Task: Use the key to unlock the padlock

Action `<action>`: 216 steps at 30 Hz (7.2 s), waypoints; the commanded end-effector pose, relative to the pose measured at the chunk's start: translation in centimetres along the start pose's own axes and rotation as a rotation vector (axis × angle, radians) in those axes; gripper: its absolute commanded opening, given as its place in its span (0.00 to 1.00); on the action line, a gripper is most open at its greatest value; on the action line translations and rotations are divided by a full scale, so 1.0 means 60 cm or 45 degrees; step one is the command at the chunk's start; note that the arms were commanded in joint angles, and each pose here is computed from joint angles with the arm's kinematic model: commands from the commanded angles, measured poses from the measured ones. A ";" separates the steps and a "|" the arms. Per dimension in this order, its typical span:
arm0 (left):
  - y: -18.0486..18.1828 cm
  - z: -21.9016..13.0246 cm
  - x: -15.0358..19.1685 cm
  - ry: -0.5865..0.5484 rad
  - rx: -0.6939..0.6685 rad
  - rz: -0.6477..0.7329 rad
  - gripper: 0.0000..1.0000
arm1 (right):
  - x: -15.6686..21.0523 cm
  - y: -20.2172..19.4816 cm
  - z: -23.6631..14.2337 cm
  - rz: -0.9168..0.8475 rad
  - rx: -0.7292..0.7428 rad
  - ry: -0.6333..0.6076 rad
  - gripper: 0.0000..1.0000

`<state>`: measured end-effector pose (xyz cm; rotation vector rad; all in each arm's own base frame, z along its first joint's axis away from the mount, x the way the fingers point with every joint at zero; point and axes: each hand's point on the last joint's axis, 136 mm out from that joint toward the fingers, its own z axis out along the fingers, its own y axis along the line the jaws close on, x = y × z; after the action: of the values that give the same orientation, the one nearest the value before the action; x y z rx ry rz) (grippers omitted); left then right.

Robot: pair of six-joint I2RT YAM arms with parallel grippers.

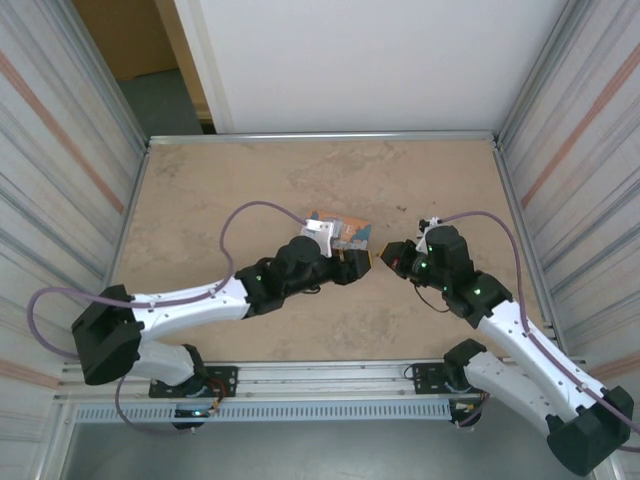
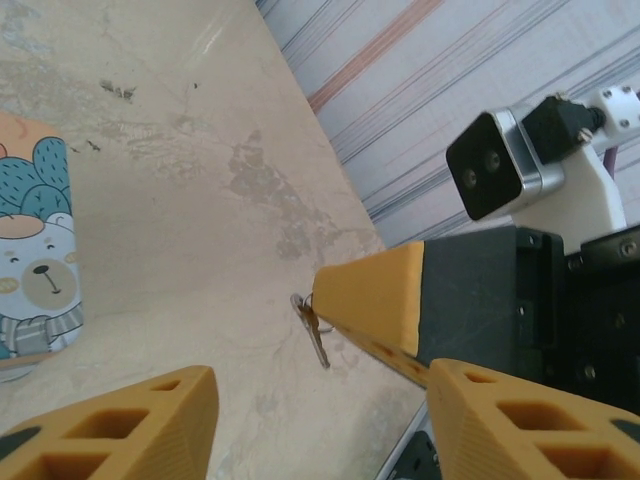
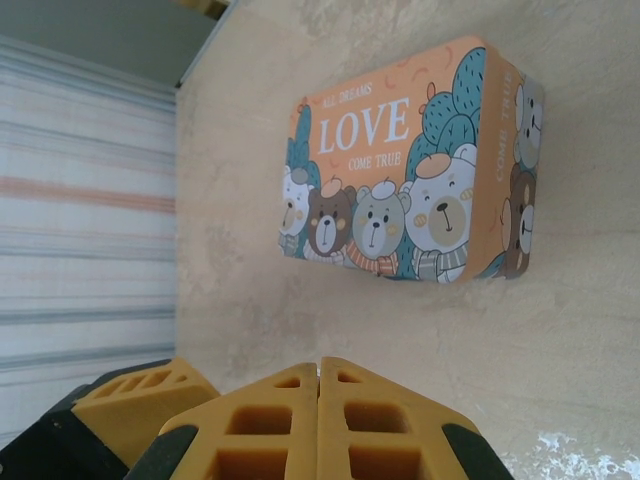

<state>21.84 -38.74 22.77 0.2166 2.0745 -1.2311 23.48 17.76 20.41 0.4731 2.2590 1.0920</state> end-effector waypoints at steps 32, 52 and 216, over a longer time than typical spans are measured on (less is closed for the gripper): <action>-0.015 0.040 -0.008 -0.027 0.016 -0.112 0.00 | -0.002 0.010 -0.011 0.002 -0.024 -0.028 0.00; 0.037 -0.199 -0.065 0.217 0.121 0.275 0.00 | 0.006 0.116 -0.078 -0.601 -0.447 0.247 0.64; -0.083 -0.267 -0.111 -0.182 0.419 0.262 0.00 | 0.182 0.325 -0.041 -0.787 -0.989 0.507 0.22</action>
<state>17.11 -27.03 33.61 0.4360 1.7360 -1.4014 14.89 33.75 31.43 -0.7214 1.9226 1.6583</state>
